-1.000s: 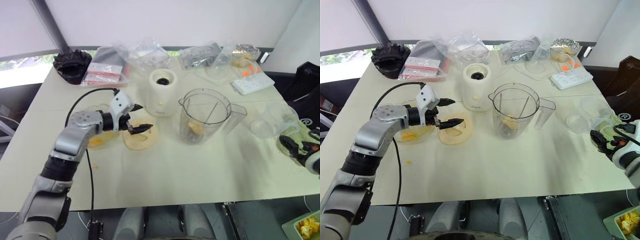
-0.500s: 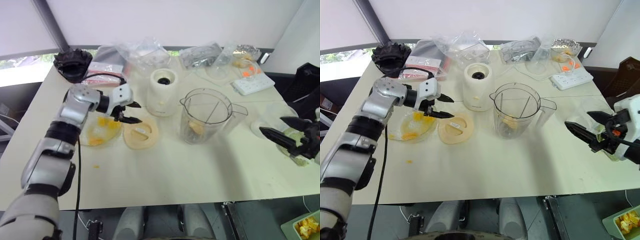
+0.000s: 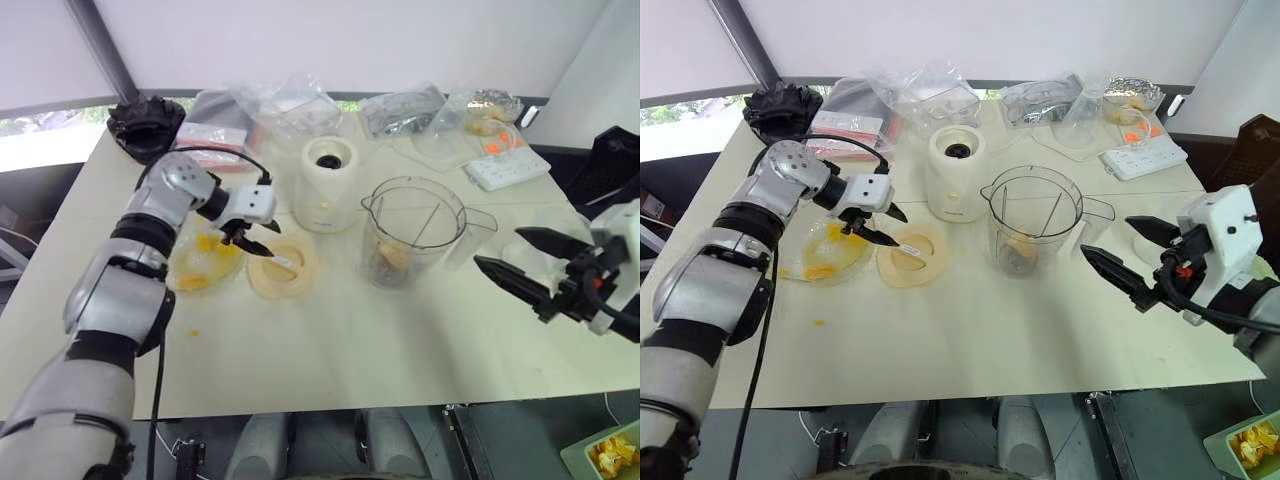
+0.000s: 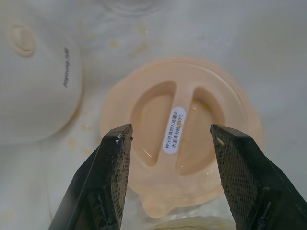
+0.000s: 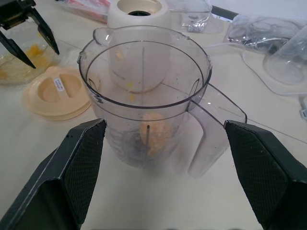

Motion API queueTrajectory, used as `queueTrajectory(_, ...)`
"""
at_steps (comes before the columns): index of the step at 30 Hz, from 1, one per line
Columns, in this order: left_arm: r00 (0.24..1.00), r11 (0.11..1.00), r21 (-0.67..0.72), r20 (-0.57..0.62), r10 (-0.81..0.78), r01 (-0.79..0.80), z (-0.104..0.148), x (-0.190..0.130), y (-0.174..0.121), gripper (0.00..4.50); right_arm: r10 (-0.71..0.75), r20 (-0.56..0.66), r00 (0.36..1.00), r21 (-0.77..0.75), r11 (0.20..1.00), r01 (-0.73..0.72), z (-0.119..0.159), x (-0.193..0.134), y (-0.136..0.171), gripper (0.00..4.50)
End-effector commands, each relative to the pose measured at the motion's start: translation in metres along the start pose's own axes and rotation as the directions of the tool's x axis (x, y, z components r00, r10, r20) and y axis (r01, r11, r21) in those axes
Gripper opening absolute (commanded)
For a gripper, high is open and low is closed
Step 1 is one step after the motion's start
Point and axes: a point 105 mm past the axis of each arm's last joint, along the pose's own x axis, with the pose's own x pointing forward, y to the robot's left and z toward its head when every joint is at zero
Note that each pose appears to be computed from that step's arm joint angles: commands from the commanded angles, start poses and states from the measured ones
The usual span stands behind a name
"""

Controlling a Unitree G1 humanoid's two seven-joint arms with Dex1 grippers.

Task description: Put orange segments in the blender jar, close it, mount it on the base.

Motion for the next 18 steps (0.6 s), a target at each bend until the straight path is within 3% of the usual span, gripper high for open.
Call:
queueTrajectory(1, 0.996, 0.999, 0.052, -0.090, 0.006, -0.002, -0.005, 0.005, 0.003, 2.68, -0.006, 0.027, 1.000, -0.026, 1.000, 0.007, 0.007, 0.000, 0.006, 4.12)
queueTrajectory(18, 0.975, 0.990, 0.133, -0.211, 0.071, -0.044, 0.001, 0.052, 0.015, 2.68, -0.079, 0.039, 0.996, -0.021, 0.997, 0.080, 0.007, -0.010, 0.019, 4.12)
